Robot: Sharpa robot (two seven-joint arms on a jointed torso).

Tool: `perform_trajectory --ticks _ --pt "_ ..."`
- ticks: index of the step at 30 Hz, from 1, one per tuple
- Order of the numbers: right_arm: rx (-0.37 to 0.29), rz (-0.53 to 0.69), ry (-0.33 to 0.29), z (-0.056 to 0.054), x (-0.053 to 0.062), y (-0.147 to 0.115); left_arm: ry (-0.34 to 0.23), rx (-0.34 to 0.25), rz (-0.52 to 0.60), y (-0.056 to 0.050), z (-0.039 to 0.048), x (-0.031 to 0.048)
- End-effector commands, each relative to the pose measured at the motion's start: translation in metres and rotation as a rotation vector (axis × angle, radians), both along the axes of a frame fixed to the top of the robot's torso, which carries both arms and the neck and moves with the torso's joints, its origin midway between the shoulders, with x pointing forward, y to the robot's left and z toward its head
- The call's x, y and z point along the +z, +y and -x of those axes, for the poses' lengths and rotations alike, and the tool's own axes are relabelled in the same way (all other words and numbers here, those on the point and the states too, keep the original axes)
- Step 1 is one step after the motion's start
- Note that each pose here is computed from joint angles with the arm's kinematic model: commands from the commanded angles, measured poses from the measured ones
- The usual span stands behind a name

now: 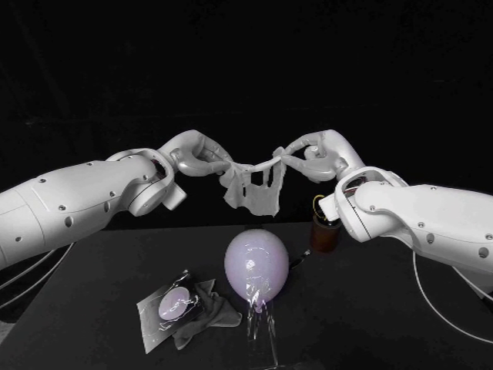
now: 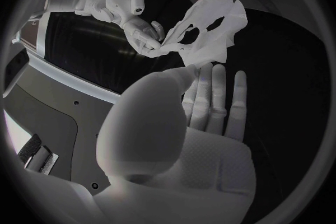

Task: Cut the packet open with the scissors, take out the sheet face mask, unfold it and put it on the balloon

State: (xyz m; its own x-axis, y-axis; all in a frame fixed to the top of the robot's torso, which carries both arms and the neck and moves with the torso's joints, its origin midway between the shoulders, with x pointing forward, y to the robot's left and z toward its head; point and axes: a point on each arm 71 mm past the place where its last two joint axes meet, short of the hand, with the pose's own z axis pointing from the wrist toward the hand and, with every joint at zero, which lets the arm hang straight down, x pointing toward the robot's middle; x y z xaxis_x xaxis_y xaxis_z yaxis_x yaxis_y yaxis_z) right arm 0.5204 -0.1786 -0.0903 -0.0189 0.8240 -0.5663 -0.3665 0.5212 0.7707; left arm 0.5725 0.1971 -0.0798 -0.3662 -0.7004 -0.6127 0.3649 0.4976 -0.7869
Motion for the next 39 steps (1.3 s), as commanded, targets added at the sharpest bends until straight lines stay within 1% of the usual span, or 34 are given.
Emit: perform_trajectory --ticks 1,11,15,20,25,29,33,35,37,39 --pt "0.024 0.006 -0.001 0.001 0.0 0.001 0.0 -0.012 0.012 -0.002 0.0013 0.002" --pt "0.032 0.03 0.051 -0.002 -0.004 0.002 -0.022 0.017 0.123 -0.003 0.003 0.0071" --pt "0.029 0.036 0.058 -0.002 -0.005 0.002 -0.018 0.02 0.157 -0.004 0.0038 0.008" --pt "0.016 0.038 0.051 -0.005 -0.007 0.001 0.008 -0.004 0.173 -0.005 0.0071 0.0074" --pt "0.003 0.041 0.036 -0.012 -0.008 0.001 0.036 -0.037 0.178 -0.008 0.0112 0.0065" --pt "-0.006 0.047 0.023 -0.02 -0.011 0.004 0.062 -0.069 0.176 -0.012 0.0146 0.0059" --pt "-0.012 0.058 0.022 -0.031 -0.014 0.008 0.091 -0.105 0.168 -0.016 0.0177 0.0064" --pt "-0.006 0.068 0.042 -0.039 -0.018 0.011 0.107 -0.126 0.162 -0.019 0.0194 0.0071" --pt "0.016 0.088 0.09 -0.048 -0.024 0.017 0.125 -0.148 0.16 -0.022 0.021 0.0087" --pt "0.037 0.105 0.128 -0.053 -0.029 0.021 0.142 -0.161 0.168 -0.025 0.0219 0.01"
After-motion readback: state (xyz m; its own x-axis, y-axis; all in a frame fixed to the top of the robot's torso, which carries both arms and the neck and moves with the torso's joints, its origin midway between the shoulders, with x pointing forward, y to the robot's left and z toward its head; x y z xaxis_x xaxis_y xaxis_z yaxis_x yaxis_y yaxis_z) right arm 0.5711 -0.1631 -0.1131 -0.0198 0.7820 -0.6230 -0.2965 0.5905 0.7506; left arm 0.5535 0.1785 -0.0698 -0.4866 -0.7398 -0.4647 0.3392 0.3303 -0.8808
